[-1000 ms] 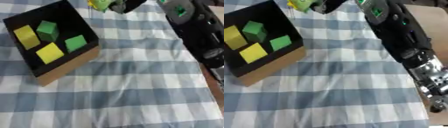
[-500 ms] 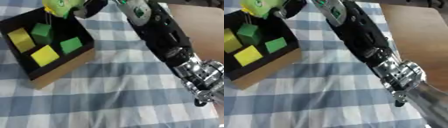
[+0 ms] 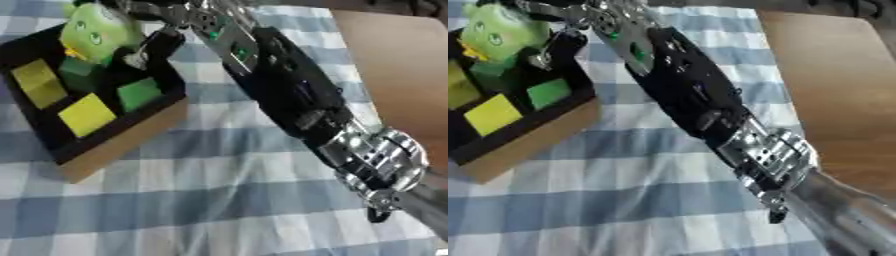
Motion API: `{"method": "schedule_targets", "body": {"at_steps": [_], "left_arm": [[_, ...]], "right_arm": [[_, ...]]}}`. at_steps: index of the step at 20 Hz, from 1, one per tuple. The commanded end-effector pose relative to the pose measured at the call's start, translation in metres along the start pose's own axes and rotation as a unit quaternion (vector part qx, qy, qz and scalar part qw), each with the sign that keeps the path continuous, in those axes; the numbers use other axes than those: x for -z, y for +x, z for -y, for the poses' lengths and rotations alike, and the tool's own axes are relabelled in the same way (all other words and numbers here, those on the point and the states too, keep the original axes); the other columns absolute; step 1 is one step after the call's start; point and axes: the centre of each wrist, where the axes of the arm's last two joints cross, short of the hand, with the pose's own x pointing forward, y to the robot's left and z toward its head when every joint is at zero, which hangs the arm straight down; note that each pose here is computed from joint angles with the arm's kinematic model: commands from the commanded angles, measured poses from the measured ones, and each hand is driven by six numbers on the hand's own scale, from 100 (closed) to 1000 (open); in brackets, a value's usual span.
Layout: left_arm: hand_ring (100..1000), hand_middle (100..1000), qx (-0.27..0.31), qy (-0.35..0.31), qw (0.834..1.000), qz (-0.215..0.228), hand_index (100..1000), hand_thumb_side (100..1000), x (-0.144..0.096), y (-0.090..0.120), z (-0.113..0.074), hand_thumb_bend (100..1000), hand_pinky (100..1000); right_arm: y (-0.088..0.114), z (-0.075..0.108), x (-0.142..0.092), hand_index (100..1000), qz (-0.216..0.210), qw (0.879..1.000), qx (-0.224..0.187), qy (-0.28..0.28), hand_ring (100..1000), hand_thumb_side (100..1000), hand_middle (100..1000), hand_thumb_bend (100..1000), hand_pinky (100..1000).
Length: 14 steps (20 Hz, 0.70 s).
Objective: Pick up objects on the table and place them in the box.
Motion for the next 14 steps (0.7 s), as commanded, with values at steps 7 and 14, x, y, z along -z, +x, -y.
{"method": "schedule_targets", "body": {"at_steps": [7, 14], "left_arm": [[888, 775, -0.001, -0.004, 1.000, 0.008, 811, 566, 0.0042, 0.0043, -0.0013, 585, 760], [888, 775, -0.001, -0.004, 1.000, 0.008, 811, 565, 0.0044, 0.0042, -0.0015, 588, 760]], "right_arm": [[-0.0031, 0.0143, -0.0050, 1000, 0.015, 1.000, -0.017, 0.007, 1000, 170, 889, 430, 1000], [-0.0012, 0.0194, -0.0070, 1000, 0.000, 0.999, 0.028, -0.028, 991, 225, 863, 261, 999]]}}
